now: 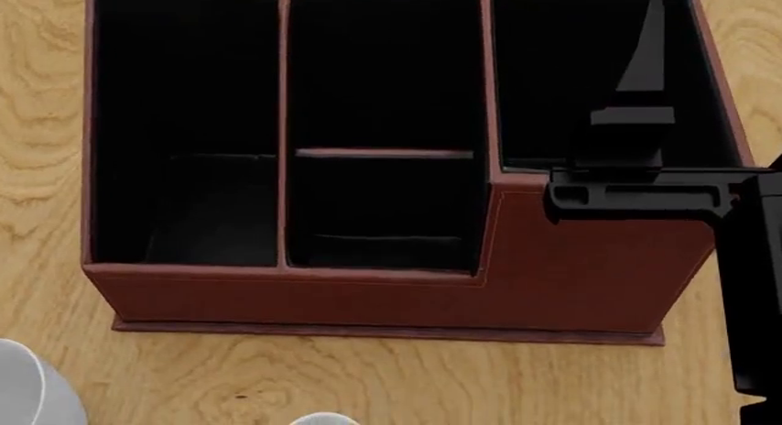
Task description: Pick up the white mug and place it to the right of the caddy.
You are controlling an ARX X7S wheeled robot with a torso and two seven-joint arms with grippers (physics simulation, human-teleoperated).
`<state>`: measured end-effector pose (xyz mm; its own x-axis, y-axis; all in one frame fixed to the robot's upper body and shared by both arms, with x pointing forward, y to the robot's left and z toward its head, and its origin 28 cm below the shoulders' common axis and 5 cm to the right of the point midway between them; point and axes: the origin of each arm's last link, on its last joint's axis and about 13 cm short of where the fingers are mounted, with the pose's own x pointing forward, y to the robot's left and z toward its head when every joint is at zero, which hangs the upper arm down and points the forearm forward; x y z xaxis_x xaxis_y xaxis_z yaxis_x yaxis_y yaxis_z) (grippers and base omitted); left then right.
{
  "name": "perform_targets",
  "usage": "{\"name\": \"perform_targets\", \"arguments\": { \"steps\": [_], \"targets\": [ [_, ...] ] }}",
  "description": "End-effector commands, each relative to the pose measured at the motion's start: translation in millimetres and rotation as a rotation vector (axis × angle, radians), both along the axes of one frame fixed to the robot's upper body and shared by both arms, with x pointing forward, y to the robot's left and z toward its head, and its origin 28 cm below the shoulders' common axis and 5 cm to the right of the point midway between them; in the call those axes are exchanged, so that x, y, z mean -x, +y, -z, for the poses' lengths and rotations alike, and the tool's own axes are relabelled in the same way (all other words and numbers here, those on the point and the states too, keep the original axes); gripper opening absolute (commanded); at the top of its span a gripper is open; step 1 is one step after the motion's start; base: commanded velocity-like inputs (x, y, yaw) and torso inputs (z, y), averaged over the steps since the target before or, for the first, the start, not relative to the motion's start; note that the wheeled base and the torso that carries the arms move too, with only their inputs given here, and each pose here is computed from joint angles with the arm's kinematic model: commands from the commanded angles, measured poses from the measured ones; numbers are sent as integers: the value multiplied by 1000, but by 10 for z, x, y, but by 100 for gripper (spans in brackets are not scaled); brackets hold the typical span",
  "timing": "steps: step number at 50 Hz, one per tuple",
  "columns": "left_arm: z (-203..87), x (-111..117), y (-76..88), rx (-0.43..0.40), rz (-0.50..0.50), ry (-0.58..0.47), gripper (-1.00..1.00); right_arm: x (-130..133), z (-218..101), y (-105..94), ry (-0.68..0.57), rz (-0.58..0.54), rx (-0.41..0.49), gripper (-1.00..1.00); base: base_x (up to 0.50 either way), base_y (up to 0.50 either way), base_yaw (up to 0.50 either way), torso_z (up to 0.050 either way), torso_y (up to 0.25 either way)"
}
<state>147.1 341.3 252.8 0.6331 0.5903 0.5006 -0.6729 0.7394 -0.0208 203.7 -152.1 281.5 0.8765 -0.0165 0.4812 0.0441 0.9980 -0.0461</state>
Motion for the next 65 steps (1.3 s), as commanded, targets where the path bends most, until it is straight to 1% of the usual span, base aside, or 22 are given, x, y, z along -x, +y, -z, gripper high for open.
{"name": "perform_targets", "arguments": {
  "steps": [1,6,7,12,14,18,23,25,28,32,34,36,41,43,45,48,54,58,59,65],
  "targets": [
    [3,12,11,1,-2,0,100,33,-11,19,-4,-4,9,100,0,0,0,0,0],
    [-5,49,22,3,-12,-4,100,45,-21,55,4,-19,15,100,0,0,0,0,0],
    [1,58,27,4,-16,-4,100,48,-24,68,15,-55,1,100,0,0,0,0,0],
    [5,96,43,7,-28,-4,100,43,-33,139,26,-69,44,100,0,0,0,0,0],
    [4,109,51,7,-34,-4,100,42,-48,172,31,-91,40,100,0,0,0,0,0],
    [-5,148,70,10,-48,-7,100,34,-85,278,59,-130,60,100,0,0,0,0,0],
    [-10,165,72,9,-56,-7,100,-12,-140,433,95,-205,97,100,0,0,0,0,0],
    [-5,169,76,10,-58,-6,100,-22,-165,479,93,-224,104,100,0,0,0,0,0],
    [9,178,85,14,-63,-5,100,-78,-184,564,122,-254,130,100,0,0,0,0,0],
    [18,197,98,18,-70,-5,100,-134,-199,661,170,-319,131,100,0,0,0,0,0],
    [18,210,103,18,-73,-6,100,-167,-207,728,191,-331,162,100,0,0,0,0,0],
    [28,226,118,19,-77,-6,100,-191,-224,791,214,-377,166,100,0,0,0,0,0],
    [42,253,140,23,-85,-5,100,-250,-196,918,274,-434,191,100,0,0,0,0,0],
    [40,258,142,23,-87,-5,100,-257,-187,953,301,-441,218,100,0,0,0,0,0],
    [49,255,144,25,-87,-5,100,-248,-188,986,314,-463,220,100,0,0,0,0,0],
    [59,234,139,28,-85,-4,100,-256,-162,1057,386,-487,254,100,0,0,0,0,0],
    [54,218,133,27,-78,-6,100,-215,-100,1173,449,-567,274,100,0,0,0,0,0],
    [63,221,144,29,-79,-7,100,-209,-34,1257,506,-624,303,100,0,0,0,0,0],
    [79,217,145,30,-79,-5,100,-199,-11,1290,519,-636,326,100,0,0,0,0,0],
    [92,234,147,34,-80,-2,100,-165,47,1397,553,-687,363,100,0,0,0,0,0]
  ]
}}
